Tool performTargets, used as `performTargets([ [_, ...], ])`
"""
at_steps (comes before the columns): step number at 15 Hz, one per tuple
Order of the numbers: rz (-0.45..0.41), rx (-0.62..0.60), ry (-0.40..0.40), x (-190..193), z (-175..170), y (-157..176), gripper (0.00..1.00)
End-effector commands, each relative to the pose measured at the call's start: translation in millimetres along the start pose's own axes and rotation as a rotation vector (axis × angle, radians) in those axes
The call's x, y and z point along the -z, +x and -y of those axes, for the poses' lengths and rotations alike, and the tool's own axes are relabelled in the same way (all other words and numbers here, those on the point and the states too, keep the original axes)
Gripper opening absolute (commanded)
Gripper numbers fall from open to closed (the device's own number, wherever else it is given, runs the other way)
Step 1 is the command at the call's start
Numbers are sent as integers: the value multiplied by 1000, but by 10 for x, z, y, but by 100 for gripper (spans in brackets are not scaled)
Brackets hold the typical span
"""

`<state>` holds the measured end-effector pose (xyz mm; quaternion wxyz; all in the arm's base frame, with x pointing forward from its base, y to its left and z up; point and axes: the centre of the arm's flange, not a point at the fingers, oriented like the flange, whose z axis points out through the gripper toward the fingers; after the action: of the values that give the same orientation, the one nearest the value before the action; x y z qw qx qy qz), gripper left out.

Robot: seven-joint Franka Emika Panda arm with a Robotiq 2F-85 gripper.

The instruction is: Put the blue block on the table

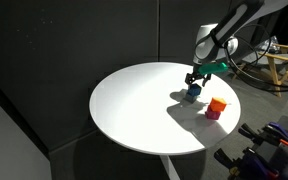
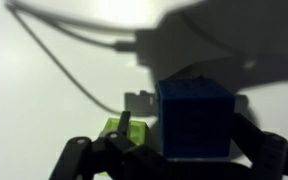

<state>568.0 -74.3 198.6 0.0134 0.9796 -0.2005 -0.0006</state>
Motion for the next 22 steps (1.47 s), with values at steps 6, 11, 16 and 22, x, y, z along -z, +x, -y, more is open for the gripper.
performTargets([
  [6,5,-1,-3,-42,-8,4,100],
  [11,5,-1,-3,-42,-8,4,100],
  [16,5,-1,-3,-41,-5,8,100],
  [22,5,-1,-5,-78,29,40,72],
])
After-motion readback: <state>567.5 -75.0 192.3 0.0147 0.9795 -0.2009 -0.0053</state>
